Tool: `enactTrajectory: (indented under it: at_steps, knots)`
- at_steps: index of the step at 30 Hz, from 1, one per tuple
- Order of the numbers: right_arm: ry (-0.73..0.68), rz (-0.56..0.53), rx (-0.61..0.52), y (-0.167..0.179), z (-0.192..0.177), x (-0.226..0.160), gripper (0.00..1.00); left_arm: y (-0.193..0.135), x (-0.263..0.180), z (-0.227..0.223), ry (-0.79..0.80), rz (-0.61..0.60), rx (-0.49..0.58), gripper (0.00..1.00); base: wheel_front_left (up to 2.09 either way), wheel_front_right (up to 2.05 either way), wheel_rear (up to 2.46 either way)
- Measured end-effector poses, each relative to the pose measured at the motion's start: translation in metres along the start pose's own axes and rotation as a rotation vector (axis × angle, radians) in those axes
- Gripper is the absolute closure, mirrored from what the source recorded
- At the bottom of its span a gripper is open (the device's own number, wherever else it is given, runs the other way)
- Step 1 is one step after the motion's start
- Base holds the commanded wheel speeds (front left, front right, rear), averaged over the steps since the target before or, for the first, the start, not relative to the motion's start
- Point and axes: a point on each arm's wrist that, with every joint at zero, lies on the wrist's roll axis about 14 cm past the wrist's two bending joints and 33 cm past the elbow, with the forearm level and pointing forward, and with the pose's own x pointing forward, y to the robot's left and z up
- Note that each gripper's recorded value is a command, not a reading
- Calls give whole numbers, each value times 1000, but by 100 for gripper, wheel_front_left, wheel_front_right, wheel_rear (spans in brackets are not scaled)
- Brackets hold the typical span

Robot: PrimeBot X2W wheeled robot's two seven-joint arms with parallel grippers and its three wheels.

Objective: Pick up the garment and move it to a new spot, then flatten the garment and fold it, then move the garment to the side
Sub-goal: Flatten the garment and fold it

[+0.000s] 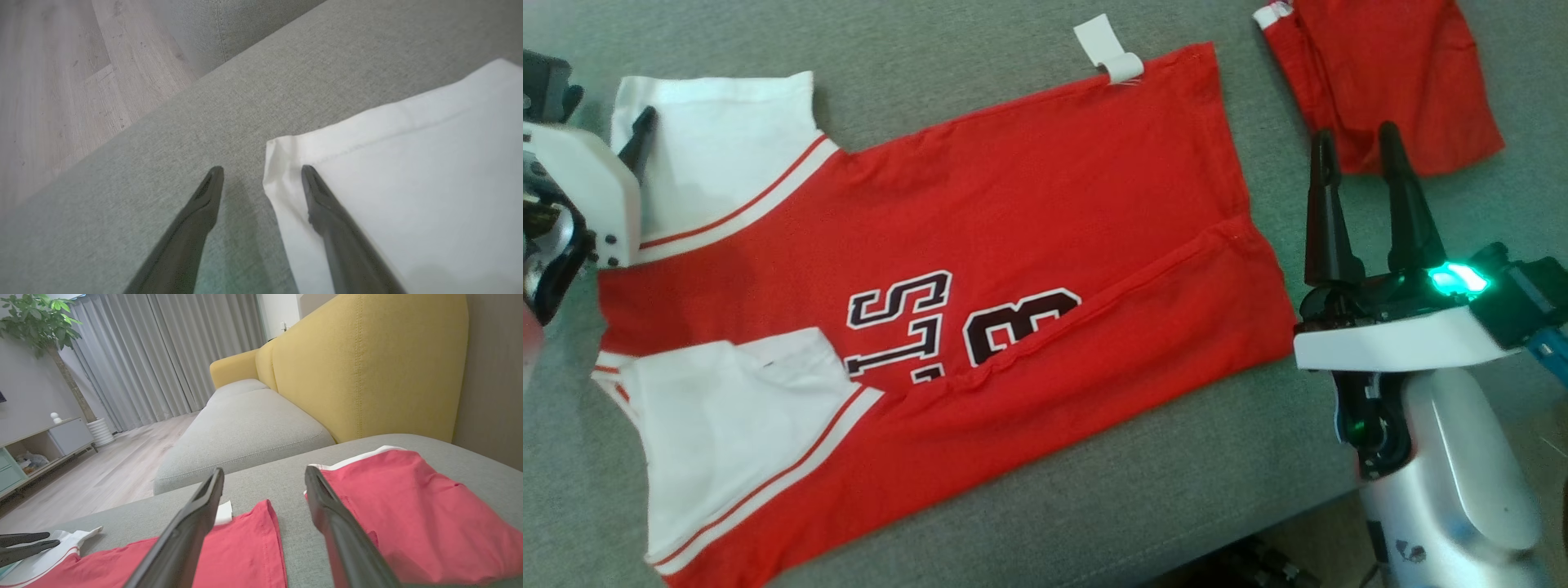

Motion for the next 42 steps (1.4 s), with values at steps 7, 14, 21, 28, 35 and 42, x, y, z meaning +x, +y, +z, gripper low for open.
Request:
enactTrajectory:
  at_steps: [7, 14, 21, 28, 35, 42]
  knots:
    - [-7, -24, -3, -8, 4, -3, 0, -13, 8, 3, 23, -47, 0, 0, 0, 0, 0]
    - [-22, -37, -6, -13, 9, -2, 0, -26, 1, 0, 90, -100, -38, 100, 0, 0, 0]
    - [-35, 7, -88, -2, 14, 7, 0, -22, -19, 13, -45, -76, -26, 100, 0, 0, 0]
    - [-1, 66, -172, 18, 24, 31, 0, -24, -57, 62, -337, -43, -12, 100, 0, 0, 0]
    - [213, 155, -289, 36, -2, 70, 0, -27, -107, 60, -481, 10, -9, 100, 0, 0, 0]
    - [539, 129, -397, 12, -68, 82, 0, -41, -140, 52, -552, 27, -25, 100, 0, 0, 0]
